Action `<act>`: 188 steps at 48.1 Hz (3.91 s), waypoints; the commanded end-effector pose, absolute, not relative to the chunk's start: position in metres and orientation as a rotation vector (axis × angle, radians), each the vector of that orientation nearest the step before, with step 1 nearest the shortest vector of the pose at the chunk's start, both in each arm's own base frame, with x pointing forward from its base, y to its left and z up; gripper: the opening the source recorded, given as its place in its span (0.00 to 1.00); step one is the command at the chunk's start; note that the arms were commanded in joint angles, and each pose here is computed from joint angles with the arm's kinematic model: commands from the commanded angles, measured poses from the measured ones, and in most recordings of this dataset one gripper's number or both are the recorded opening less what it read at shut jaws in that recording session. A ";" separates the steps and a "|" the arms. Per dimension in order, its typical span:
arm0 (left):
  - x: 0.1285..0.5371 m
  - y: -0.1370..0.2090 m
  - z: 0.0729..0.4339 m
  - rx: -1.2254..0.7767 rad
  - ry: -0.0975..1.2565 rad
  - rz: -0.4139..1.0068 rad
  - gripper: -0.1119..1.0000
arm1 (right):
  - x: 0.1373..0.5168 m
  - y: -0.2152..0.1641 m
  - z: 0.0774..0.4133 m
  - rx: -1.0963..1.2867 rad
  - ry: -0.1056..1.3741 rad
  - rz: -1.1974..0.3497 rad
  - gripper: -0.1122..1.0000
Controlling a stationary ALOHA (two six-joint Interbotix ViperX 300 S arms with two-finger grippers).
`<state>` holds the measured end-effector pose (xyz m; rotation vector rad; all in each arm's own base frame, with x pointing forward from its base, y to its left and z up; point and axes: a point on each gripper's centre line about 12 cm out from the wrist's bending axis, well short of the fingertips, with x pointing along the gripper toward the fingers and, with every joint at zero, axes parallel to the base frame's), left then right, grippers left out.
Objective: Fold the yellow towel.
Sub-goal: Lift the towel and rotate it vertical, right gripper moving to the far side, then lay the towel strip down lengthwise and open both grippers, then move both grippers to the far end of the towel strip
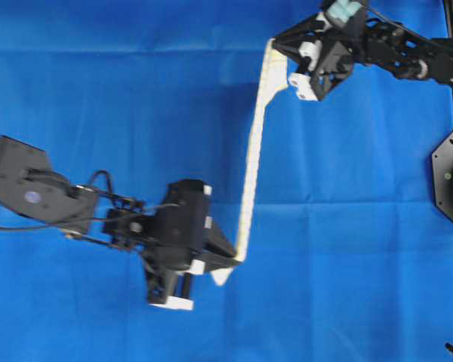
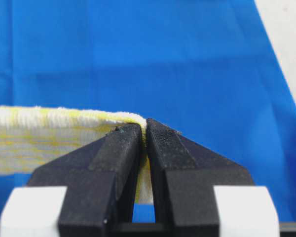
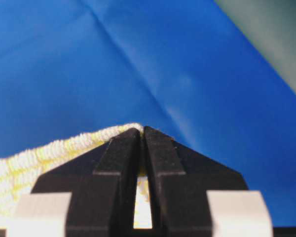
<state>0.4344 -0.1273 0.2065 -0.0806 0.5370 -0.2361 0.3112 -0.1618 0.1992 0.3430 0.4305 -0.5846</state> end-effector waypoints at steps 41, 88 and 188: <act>0.478 -0.156 0.227 0.001 0.427 -0.296 0.13 | 0.318 -0.201 0.218 0.325 0.371 -0.658 0.13; 0.433 -0.145 0.170 -0.079 0.415 -0.274 0.13 | 0.370 -0.208 0.183 0.351 0.487 -0.593 0.13; 0.295 -0.095 0.197 -0.108 0.709 -0.228 0.40 | 0.279 -0.087 0.198 0.292 0.498 -0.377 0.71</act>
